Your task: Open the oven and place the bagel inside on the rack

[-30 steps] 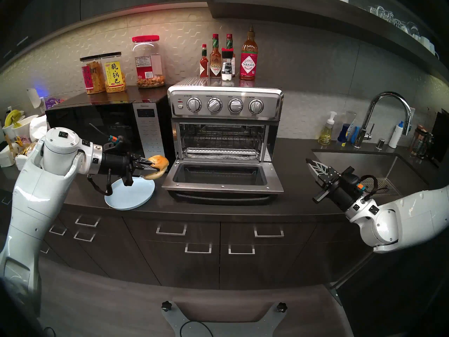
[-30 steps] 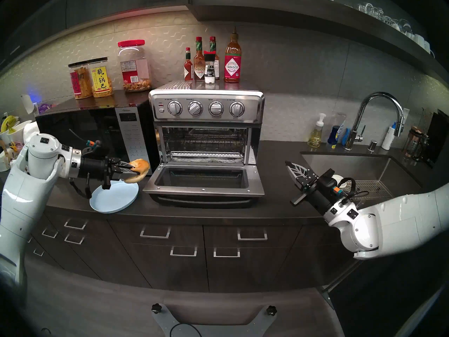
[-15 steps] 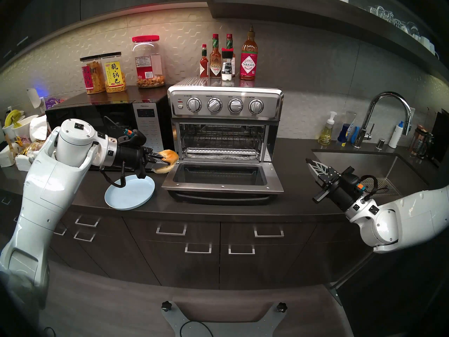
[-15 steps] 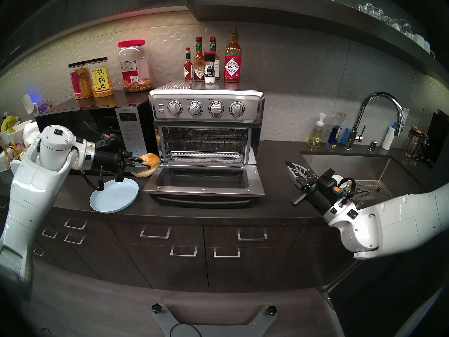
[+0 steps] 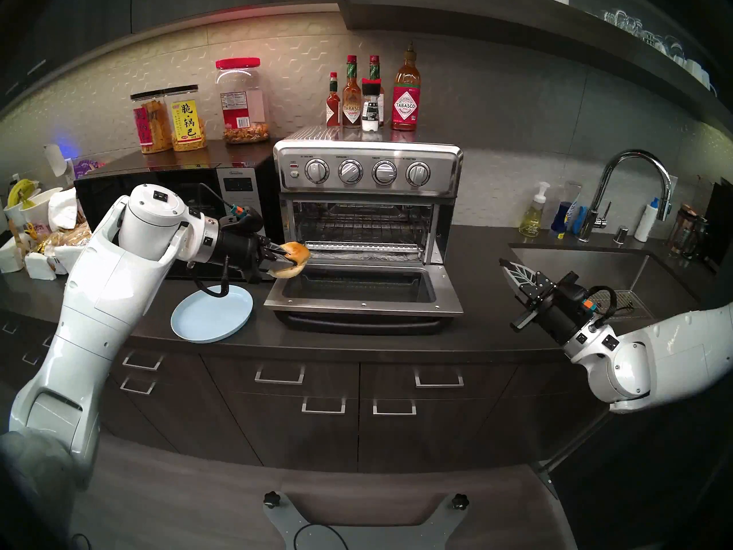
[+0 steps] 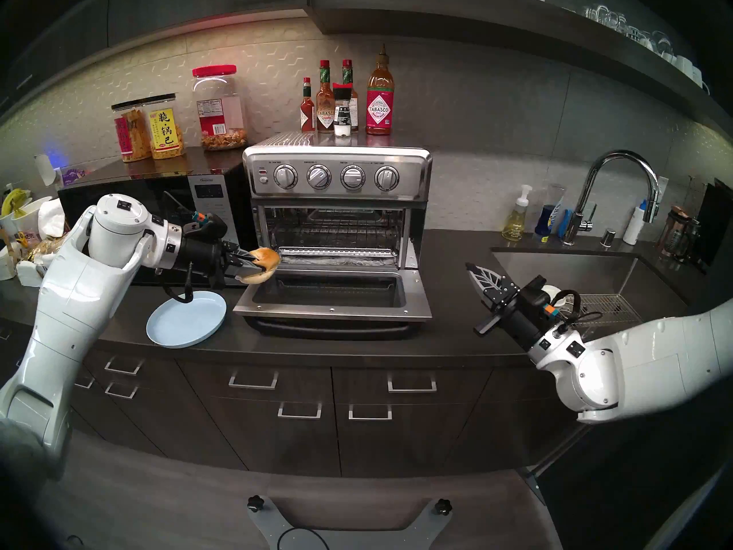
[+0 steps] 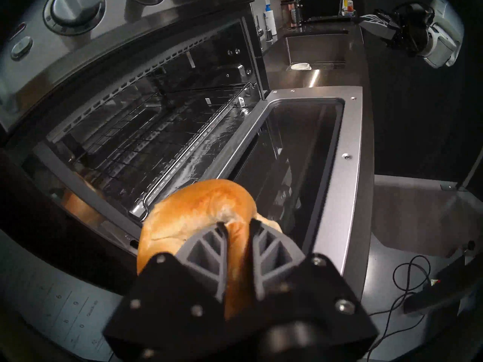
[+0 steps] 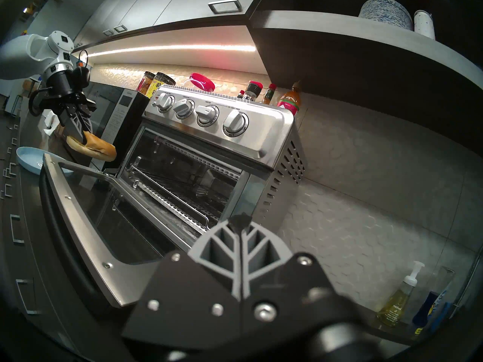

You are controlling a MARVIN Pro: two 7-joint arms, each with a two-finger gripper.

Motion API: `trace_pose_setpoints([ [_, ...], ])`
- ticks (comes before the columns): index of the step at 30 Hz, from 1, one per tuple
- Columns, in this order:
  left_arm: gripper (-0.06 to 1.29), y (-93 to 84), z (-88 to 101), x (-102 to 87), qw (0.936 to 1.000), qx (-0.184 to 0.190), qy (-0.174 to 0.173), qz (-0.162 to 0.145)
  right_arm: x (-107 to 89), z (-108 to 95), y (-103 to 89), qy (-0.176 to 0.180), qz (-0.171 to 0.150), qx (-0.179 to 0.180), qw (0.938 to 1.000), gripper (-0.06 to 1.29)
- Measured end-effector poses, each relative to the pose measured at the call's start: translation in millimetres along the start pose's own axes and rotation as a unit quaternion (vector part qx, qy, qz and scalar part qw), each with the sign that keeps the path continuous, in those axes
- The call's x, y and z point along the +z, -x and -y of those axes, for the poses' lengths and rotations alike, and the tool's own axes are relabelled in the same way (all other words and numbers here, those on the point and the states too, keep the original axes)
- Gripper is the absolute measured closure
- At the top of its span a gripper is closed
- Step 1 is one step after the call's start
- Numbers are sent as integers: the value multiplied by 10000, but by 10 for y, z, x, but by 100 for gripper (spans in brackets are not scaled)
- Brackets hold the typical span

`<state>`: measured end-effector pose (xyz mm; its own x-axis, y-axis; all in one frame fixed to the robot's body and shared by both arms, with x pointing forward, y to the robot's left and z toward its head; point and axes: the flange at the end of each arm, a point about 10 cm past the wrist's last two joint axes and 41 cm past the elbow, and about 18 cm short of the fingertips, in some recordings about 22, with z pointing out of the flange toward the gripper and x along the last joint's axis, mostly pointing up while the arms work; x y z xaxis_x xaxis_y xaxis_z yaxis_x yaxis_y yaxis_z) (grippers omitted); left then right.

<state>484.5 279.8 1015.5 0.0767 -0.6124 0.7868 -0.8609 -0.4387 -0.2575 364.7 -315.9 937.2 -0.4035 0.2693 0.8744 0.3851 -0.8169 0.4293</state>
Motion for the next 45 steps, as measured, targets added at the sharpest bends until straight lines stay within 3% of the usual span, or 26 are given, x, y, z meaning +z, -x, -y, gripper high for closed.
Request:
trace_pose_setpoints([
  [14,109,-232,73,424,9999,102,129,30,0,0,0,-1,0,0,10000,125],
  [29,111,-547,132,728,9987,306,367,149,0,1,1,-1,0,0,10000,125],
  [45,111,-936,183,811,9980,526,360,11,-1,1,1,-1,1,1,10000,125],
])
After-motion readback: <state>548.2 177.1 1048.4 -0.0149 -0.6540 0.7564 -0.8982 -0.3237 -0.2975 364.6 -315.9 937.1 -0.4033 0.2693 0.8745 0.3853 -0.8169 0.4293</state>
